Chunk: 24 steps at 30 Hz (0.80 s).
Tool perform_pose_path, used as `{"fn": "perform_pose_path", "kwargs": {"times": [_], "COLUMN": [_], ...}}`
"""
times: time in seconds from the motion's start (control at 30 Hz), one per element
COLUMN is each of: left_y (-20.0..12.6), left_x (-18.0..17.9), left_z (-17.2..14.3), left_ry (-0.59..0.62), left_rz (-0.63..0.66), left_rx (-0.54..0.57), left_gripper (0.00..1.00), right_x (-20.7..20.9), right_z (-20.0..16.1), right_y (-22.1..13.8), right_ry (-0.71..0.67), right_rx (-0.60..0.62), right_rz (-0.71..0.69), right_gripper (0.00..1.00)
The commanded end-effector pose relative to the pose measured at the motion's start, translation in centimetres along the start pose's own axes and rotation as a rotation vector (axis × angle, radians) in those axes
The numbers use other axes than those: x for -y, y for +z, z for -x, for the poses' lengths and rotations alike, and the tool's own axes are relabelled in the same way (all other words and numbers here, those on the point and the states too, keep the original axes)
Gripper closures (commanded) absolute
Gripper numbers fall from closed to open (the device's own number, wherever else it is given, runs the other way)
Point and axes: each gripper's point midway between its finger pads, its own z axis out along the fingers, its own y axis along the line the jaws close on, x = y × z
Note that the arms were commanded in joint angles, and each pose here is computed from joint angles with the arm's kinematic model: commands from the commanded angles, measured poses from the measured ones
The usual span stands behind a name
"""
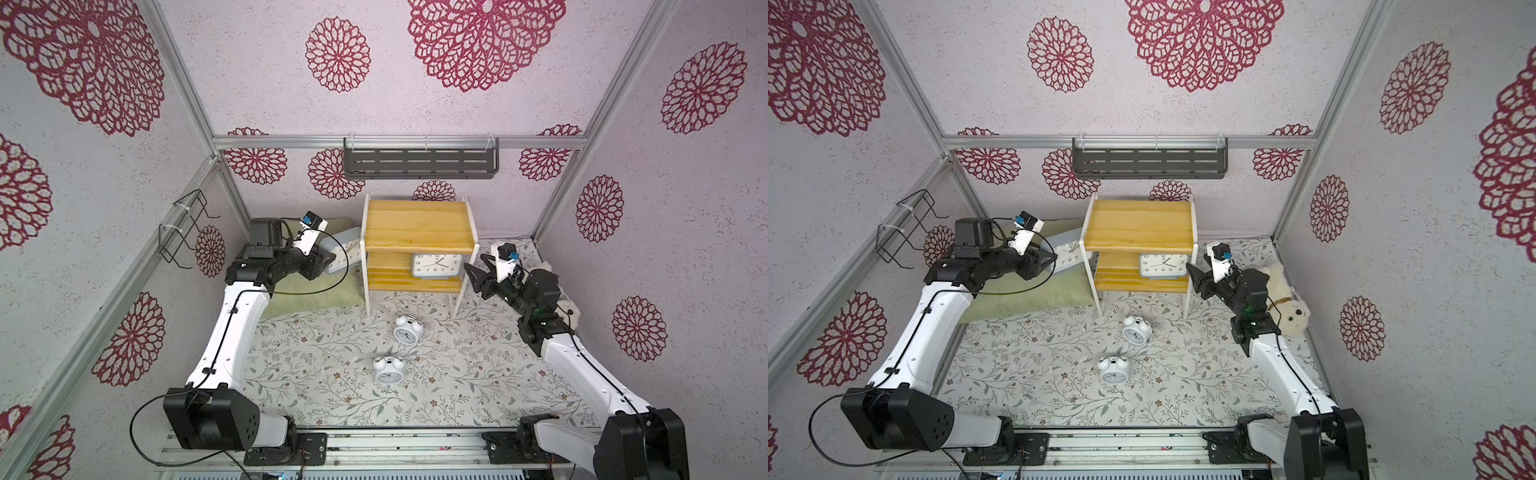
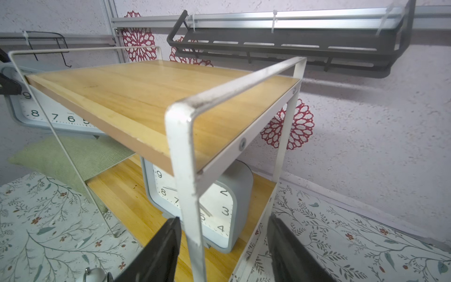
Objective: Place the alarm clocks on the shelf by style
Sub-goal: Place the alarm on the shelf.
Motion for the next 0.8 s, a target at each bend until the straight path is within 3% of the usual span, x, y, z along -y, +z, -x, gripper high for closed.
{"fn": "perform_pose_path", "kwargs": {"times": [0.0, 0.3, 0.77], "left_y": [0.2, 2.0, 5.3], "left_x": [1.0, 1.2, 1.7], "left_z": [2.1, 1.4, 1.8], "left_ry": [0.069, 0.106, 0.150], "left_rz": [-0.089, -0.164, -0.347], "left_rx": [0.104, 0.108, 0.204], "left_gripper": [0.90, 0.90, 0.91], "right_x": [0.1, 0.9, 1.7], "right_z": [1.9, 1.9, 2.0], "right_y": [0.2, 0.2, 0.3], "right_ry": [-0.028, -0.042, -0.071], "right_rx": [0.040, 0.029, 0.002], "right_rz": [0.005, -0.040, -0.079], "right_gripper": [0.40, 0.51, 0.66]}}
